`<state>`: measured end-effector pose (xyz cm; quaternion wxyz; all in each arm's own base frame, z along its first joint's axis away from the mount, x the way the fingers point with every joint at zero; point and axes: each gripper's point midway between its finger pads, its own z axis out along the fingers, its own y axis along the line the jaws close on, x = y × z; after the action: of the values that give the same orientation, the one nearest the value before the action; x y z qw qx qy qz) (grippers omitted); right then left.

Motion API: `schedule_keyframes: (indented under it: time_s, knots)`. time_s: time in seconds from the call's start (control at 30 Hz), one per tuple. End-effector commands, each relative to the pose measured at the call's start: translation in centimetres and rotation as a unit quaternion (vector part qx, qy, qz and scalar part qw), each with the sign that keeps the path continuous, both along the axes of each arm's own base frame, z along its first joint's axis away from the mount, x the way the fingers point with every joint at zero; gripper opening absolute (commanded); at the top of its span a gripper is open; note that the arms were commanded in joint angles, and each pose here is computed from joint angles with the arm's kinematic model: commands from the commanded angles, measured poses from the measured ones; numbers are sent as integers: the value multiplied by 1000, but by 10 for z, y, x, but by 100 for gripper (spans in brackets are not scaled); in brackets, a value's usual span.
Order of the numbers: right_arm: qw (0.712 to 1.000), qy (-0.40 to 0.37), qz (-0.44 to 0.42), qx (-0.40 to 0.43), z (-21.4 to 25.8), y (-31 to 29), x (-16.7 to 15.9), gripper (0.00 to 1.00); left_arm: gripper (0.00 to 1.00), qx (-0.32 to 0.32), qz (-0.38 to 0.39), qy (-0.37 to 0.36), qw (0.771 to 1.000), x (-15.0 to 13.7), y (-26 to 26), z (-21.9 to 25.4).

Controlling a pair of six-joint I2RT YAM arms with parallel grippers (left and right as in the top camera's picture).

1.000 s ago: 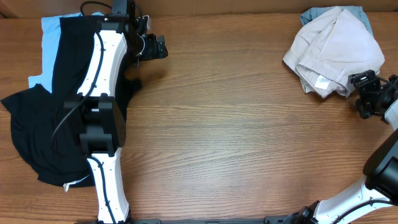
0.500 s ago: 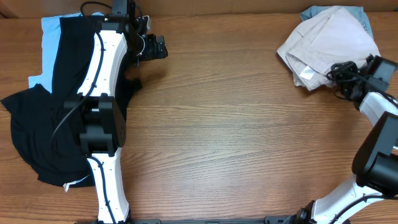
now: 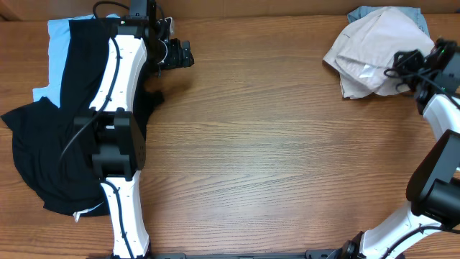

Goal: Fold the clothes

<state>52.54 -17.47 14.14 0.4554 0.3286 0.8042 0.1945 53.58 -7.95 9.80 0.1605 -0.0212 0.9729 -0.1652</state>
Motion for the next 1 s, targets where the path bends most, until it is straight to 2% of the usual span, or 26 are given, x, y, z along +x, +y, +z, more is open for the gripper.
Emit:
schedule_keyframes:
  time_s: [0.0, 0.13, 0.27, 0.37, 0.5, 0.57, 0.67, 0.73, 0.8, 0.97]
  knots:
    - [997, -55, -13, -56, 49, -16, 16, 7, 90, 2, 0, -3, 1000, 4, -3, -2]
    - [993, -87, -24, -77, 64, -21, 25, 8, 90, 2, 1, -4, 1000, 5, -3, -2]
    - [992, -94, -26, -75, 58, -21, 33, 8, 90, 1, 2, -4, 1000, 5, -3, -2]
    - [997, -54, -19, -42, 32, -13, 30, 5, 90, 1, 2, -3, 1000, 4, -3, -2]
    - [999, 34, -13, -2, -7, 2, 10, 4, 90, 1, 2, -3, 1000, 4, -3, -2]
    - [997, 73, -12, 14, -23, 7, -2, 18, 90, 1, 2, -3, 1000, 4, -3, -2]
    - [993, 116, -11, 29, -39, 11, -17, 63, 90, 1, 2, -3, 1000, 4, -3, -2]
    - [988, 148, -19, 37, -50, 9, -30, 80, 90, 1, 2, -3, 1000, 4, -3, -2]
    - [983, 174, -31, 42, -58, 4, -41, 88, 90, 1, 2, -3, 1000, 4, -3, -2]
    - [974, 210, -58, 60, -69, -15, -65, 97, 90, 2, 1, -3, 1000, 4, -3, -2]
